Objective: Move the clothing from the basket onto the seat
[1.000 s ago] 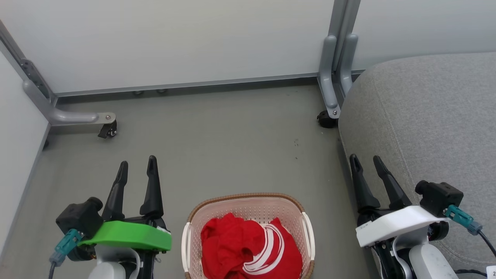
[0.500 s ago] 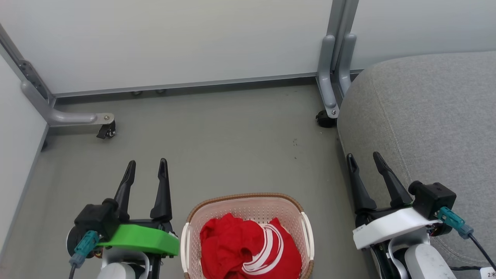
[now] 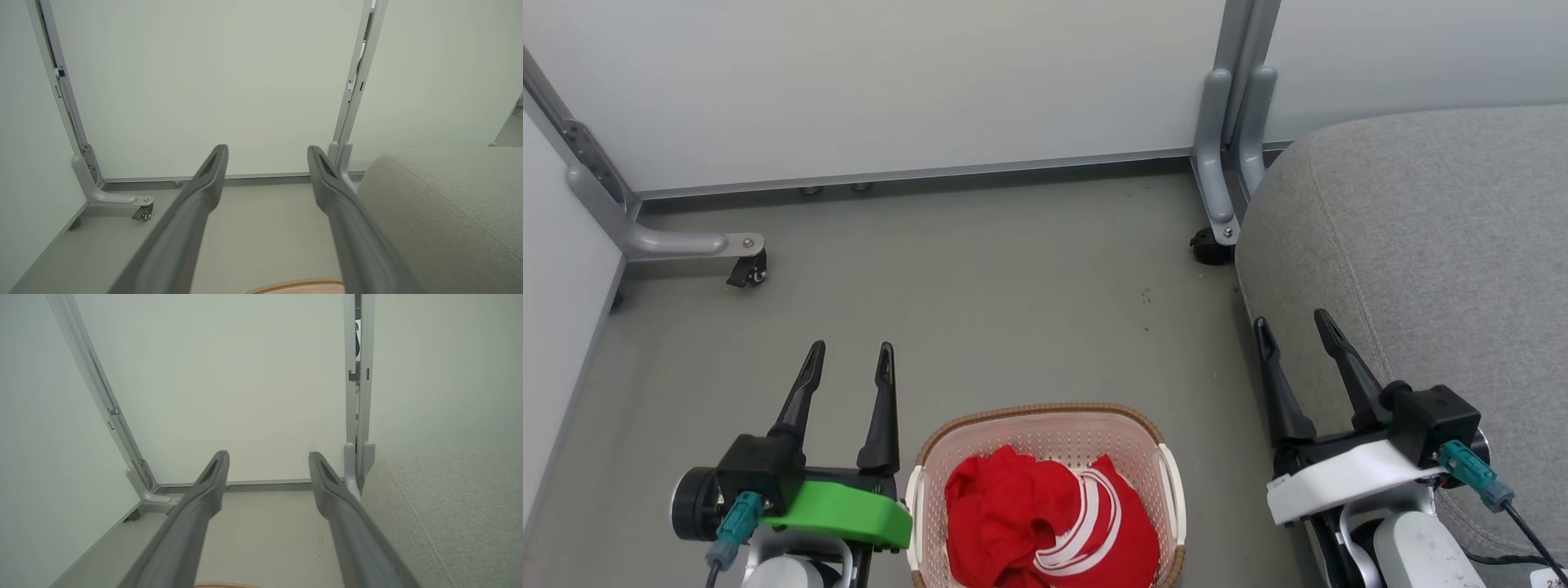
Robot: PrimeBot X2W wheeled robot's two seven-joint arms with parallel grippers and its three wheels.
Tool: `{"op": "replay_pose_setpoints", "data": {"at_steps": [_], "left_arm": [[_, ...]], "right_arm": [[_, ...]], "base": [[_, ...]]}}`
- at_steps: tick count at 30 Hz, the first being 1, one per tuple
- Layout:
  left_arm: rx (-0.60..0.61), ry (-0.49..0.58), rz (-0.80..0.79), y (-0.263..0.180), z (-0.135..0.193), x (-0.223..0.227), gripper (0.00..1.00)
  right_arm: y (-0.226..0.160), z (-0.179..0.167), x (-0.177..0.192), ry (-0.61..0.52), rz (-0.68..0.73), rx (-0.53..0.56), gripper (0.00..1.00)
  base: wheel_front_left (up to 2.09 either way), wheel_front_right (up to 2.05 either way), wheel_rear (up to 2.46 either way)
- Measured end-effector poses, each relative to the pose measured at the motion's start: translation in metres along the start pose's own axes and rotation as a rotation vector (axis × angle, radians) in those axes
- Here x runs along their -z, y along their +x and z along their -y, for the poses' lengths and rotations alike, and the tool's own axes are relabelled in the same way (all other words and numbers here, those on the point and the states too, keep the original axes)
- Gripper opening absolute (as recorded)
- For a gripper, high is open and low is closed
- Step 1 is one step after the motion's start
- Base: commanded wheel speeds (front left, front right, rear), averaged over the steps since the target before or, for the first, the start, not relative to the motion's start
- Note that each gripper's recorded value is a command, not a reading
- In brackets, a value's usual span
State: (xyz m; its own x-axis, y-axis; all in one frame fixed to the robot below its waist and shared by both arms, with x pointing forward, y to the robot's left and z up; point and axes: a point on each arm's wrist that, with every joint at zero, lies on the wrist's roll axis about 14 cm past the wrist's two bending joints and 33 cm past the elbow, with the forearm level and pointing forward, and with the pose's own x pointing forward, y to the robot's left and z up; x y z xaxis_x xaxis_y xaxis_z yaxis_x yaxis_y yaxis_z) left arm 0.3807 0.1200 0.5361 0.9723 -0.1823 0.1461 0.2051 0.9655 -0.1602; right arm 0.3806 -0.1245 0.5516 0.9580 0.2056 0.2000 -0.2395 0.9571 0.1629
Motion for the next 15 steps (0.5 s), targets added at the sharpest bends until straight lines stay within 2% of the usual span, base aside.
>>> {"op": "replay_pose_setpoints", "data": {"at_steps": [15], "left_arm": [[0.037,0.113,0.021,0.001,0.007,-0.001,1.0]], "right_arm": [[0.001,-0.015,0.001,-0.113,0.009,-0.06,1.0]], "base": [[0.0,0.0,0.0]]}}
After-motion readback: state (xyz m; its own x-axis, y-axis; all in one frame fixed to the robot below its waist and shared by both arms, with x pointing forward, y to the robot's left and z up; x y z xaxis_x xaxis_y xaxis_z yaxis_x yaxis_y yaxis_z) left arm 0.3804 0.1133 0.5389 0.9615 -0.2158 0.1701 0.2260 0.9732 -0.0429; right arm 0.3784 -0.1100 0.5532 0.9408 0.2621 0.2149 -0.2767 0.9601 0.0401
